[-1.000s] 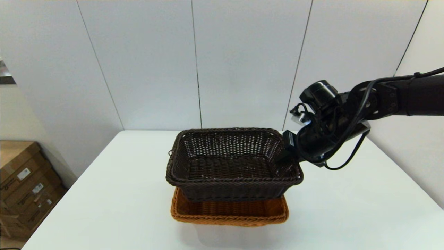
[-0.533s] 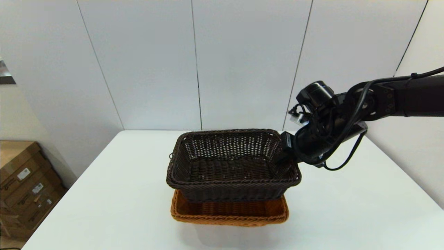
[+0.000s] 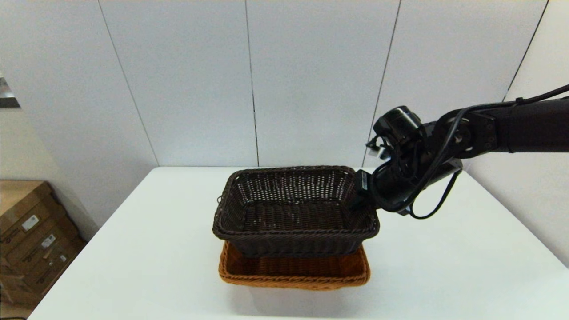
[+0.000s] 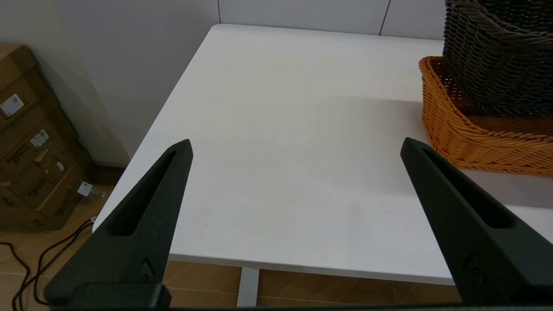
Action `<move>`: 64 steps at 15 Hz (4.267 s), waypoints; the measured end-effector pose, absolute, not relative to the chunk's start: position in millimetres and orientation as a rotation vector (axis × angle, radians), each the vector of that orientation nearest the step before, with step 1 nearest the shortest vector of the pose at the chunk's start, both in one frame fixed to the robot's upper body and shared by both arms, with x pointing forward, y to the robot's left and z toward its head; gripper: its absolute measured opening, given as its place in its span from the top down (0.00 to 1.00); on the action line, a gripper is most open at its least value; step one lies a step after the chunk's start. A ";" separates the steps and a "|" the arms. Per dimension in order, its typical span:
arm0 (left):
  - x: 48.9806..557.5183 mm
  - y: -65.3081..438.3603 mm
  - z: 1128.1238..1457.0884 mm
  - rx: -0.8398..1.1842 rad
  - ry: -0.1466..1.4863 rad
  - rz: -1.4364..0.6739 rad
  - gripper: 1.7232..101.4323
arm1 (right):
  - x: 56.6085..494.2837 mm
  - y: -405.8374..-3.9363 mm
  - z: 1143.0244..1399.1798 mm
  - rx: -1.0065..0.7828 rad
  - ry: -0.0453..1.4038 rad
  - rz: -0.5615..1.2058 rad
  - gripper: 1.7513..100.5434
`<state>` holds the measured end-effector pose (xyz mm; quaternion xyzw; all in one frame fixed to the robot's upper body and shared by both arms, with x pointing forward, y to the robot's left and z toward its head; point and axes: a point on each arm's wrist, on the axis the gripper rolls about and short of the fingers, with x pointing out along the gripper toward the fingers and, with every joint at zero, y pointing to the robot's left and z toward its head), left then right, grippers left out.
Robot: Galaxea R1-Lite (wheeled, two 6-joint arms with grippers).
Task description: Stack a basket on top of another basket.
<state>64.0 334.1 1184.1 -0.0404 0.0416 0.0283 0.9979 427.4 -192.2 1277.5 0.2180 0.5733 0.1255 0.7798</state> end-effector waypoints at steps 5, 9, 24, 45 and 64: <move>64.0 334.1 1184.1 -0.081 0.083 0.057 0.04 | 425.8 -189.4 1272.0 0.470 1.260 0.266 0.87; 64.0 334.1 1184.1 -0.081 0.083 0.057 0.04 | 427.9 -187.9 1264.8 0.465 1.278 0.260 0.87; 63.9 334.1 1184.1 -0.082 0.083 0.057 0.04 | 430.3 -187.9 1261.9 0.458 1.277 0.252 0.37; 63.9 334.1 1184.2 -0.082 0.083 0.057 0.04 | 277.0 -265.4 1380.7 0.378 0.828 0.217 0.05; 64.0 334.1 1183.9 -0.082 0.084 0.057 0.04 | 66.8 -341.5 1323.2 0.313 0.298 -0.194 0.04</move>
